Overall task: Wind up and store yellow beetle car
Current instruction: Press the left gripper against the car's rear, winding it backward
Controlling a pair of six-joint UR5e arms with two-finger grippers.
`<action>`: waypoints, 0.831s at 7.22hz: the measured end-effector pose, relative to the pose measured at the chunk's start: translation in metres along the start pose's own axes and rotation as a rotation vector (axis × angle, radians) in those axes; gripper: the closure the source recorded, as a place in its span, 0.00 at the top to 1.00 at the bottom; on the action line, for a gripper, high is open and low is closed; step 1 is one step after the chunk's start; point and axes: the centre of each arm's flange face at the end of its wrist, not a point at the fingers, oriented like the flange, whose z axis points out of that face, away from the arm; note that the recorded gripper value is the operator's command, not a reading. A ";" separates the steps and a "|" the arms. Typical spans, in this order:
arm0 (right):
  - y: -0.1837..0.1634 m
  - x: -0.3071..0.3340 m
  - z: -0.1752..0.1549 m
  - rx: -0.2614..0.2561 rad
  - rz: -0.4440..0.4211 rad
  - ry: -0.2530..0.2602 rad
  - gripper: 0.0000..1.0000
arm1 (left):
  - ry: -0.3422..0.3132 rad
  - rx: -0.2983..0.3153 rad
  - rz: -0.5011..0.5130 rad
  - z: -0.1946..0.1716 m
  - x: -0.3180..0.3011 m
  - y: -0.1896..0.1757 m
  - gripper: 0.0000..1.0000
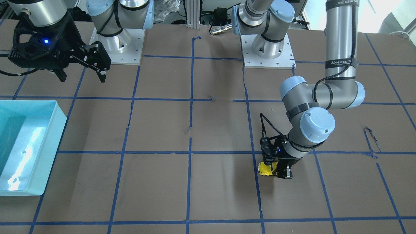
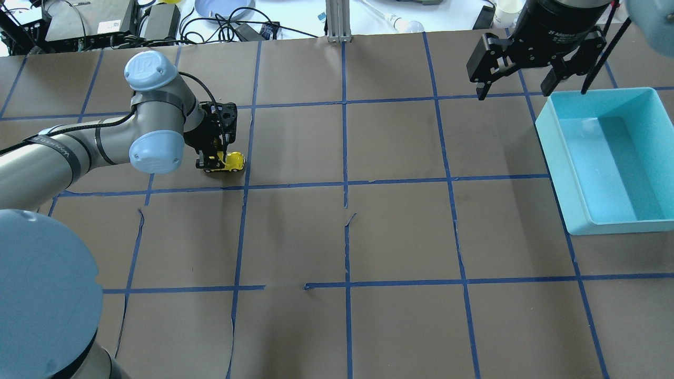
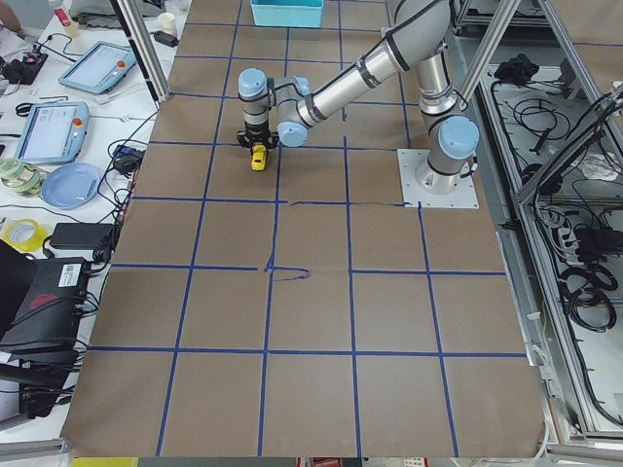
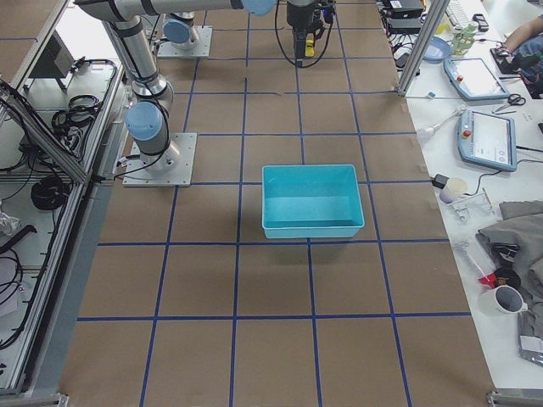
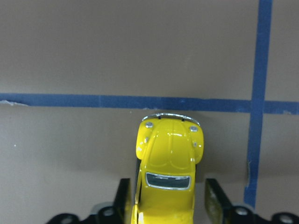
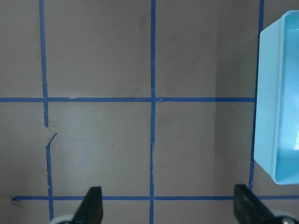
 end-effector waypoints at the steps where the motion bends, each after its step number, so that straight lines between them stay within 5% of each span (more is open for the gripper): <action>1: 0.000 0.000 0.000 0.000 0.000 0.000 1.00 | 0.000 0.000 0.001 0.000 0.000 0.002 0.25; 6: 0.000 0.000 0.000 -0.001 0.000 -0.001 1.00 | -0.002 0.009 -0.031 -0.002 -0.004 0.082 0.26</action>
